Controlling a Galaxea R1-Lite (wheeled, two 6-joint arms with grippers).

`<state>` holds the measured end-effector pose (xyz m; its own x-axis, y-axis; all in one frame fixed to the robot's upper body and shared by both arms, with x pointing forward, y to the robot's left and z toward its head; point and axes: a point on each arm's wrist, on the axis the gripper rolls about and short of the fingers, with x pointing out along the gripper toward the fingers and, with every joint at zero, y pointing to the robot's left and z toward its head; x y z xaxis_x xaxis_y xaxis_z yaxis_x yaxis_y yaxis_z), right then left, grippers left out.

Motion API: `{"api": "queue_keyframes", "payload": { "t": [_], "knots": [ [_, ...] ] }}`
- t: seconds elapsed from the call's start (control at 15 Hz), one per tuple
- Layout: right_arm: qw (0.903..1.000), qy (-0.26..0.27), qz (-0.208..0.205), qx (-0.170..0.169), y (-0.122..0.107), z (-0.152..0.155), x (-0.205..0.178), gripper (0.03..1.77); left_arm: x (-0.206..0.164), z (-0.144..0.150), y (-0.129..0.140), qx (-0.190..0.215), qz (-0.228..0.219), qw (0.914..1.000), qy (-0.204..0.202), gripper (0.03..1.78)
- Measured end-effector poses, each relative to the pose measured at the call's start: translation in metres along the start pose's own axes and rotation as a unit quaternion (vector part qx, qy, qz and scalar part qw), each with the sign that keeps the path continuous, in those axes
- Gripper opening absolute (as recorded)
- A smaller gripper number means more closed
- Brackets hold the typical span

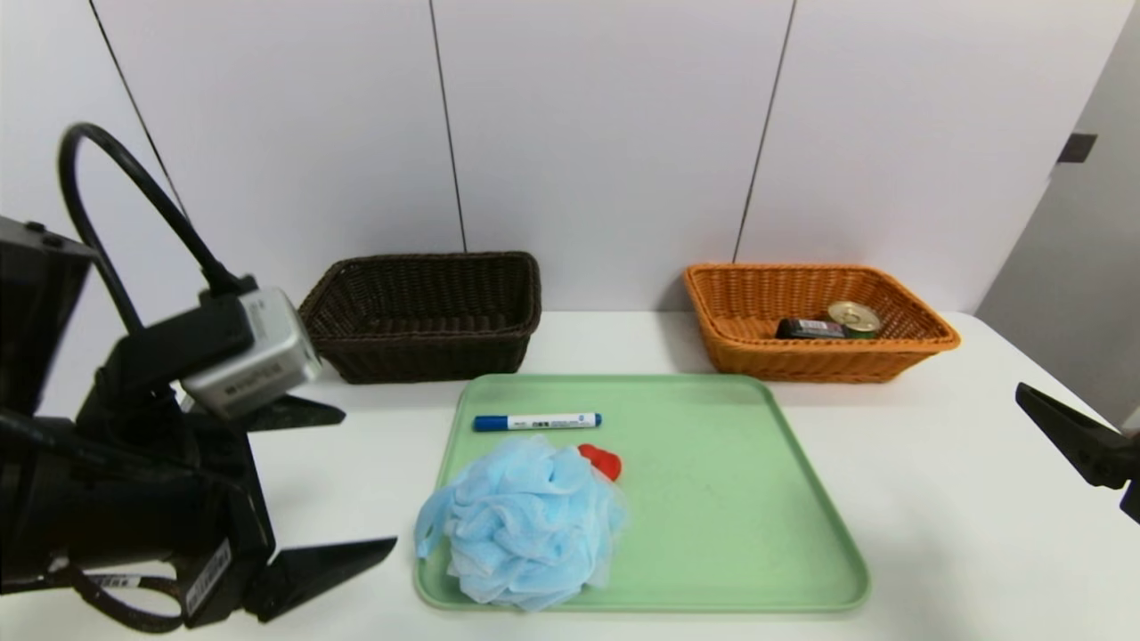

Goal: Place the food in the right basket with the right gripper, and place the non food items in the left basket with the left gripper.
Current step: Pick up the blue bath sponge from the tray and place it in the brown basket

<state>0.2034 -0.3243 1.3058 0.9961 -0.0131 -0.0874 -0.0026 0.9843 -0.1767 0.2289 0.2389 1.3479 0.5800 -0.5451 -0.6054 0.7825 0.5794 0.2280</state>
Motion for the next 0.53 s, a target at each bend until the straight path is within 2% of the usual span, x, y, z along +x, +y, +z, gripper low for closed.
{"api": "queue_keyframes", "payload": {
  "t": [0.13,0.2,0.53],
  "knots": [
    [1.0000,0.003,0.007,-0.001,0.001,-0.002,0.000,1.69,0.011,-0.001,-0.010,0.056,-0.037,0.9974,0.029,1.69],
    [1.0000,0.003,0.008,-0.001,0.001,-0.003,-0.001,1.69,0.018,0.001,-0.012,0.067,-0.046,0.9961,0.033,1.69],
    [0.9999,0.008,0.015,-0.002,0.002,-0.007,-0.001,1.69,0.057,0.022,-0.006,0.082,-0.032,0.9960,-0.018,1.69]
  ]
}}
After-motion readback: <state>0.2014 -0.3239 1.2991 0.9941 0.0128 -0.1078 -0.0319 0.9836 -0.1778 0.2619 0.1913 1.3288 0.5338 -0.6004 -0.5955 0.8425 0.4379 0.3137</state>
